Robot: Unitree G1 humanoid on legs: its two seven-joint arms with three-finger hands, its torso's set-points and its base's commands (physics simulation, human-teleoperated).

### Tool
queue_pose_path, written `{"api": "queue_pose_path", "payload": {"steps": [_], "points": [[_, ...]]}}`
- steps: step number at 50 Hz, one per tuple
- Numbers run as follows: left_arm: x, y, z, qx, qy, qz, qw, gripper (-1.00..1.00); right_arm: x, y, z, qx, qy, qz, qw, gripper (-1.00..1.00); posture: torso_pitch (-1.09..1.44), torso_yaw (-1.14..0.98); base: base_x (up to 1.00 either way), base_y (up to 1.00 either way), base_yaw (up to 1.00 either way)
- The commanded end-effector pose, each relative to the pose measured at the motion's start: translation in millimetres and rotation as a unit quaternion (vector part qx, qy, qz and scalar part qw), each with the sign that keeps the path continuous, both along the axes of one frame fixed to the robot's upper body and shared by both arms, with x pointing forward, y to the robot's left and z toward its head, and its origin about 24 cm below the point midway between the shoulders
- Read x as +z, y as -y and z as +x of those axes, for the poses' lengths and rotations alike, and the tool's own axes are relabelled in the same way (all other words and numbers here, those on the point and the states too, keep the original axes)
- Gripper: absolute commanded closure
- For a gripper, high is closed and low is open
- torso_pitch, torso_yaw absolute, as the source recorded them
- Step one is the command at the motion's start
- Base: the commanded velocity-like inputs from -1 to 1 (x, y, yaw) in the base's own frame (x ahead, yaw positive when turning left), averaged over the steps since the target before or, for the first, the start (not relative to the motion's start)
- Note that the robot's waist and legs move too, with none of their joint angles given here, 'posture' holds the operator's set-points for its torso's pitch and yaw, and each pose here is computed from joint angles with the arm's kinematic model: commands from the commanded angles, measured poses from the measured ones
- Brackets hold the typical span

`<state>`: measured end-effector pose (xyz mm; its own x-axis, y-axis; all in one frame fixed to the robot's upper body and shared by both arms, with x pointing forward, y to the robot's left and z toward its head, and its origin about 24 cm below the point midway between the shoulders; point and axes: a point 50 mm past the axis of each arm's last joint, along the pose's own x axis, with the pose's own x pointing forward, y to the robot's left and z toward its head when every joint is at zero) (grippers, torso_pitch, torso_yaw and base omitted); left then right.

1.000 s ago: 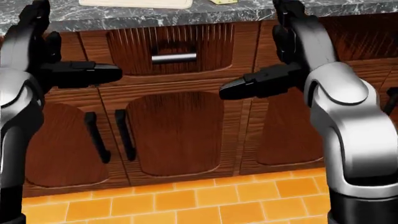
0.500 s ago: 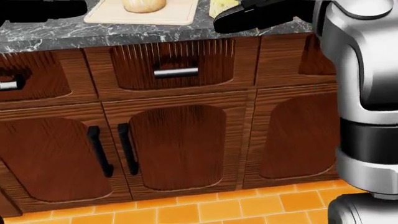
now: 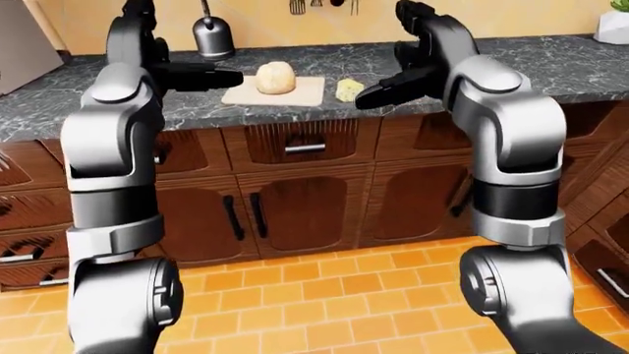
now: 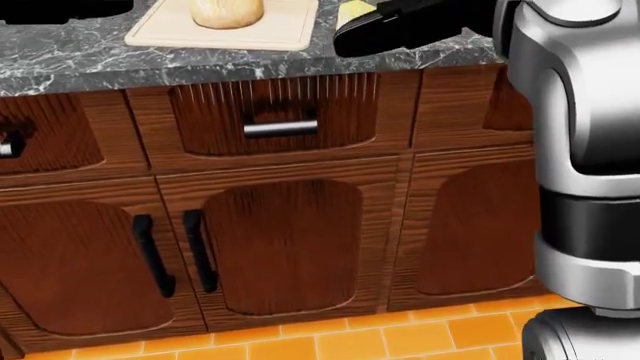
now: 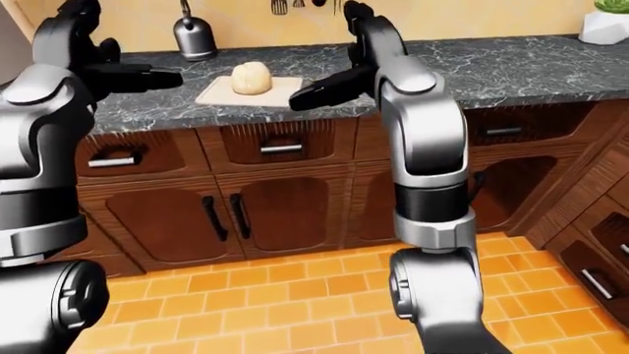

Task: Pick up the wedge of cheese and place it on the slice of bread to prepare a simple cheese on bread dish.

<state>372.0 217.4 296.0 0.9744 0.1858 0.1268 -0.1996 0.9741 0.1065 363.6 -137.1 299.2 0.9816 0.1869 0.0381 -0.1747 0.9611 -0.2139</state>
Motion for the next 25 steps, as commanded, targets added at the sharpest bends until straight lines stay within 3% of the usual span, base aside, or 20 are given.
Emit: {"api": "queue_pose_path", "payload": {"steps": [1, 25], "points": [[20.3, 3.2, -5.3, -0.005, 0.044, 0.006, 0.9990, -1.00, 17.5, 2.6, -4.8, -0.005, 0.037, 0.001, 0.9993, -1.00, 0.00, 0.00, 0.16, 0.00, 0.00], [24.4, 5.0, -6.8, -0.005, 0.048, 0.009, 0.9988, -1.00, 19.8, 0.7, -6.9, -0.002, 0.040, -0.004, 0.9992, -1.00, 0.00, 0.00, 0.20, 0.00, 0.00]]}}
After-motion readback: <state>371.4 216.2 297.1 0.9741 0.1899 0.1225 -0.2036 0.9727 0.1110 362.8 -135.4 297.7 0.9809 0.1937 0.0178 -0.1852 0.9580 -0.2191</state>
